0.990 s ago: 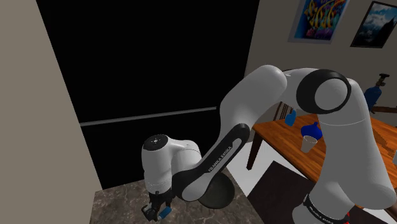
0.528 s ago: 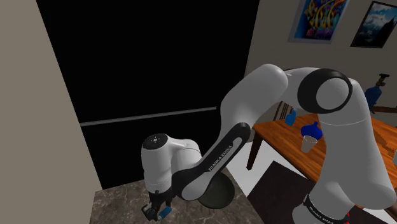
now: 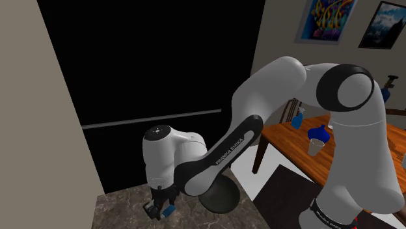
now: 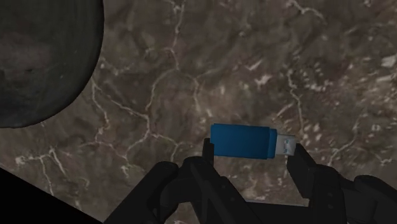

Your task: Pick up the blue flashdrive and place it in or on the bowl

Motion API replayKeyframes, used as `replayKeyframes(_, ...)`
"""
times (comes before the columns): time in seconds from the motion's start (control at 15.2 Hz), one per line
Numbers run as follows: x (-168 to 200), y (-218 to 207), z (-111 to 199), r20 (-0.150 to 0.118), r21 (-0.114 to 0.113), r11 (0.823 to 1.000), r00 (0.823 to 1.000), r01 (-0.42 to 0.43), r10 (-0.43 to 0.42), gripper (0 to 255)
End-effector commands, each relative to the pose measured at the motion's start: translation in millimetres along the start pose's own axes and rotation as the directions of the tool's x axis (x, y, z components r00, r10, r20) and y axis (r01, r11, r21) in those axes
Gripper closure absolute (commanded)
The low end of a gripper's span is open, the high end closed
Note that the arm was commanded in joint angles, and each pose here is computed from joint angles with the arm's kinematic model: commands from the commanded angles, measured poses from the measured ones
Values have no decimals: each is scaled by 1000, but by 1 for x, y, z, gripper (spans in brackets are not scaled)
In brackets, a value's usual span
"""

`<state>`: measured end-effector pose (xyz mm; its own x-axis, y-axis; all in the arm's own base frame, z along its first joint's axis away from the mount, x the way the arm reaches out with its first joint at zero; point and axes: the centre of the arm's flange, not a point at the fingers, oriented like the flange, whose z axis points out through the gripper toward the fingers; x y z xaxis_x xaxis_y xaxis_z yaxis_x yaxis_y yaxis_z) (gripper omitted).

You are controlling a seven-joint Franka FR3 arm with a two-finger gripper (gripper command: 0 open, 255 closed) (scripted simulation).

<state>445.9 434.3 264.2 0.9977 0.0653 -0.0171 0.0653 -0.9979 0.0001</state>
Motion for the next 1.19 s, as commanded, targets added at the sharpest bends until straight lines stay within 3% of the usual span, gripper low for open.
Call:
replayKeyframes(0.0,0,1,-10,0,0,1000,1000,0,0,255)
replayKeyframes(0.79,-1,1,-72,0,0,1000,1000,0,0,255)
replayKeyframes(1.12,-30,60,-73,0,0,1000,1000,0,0,255)
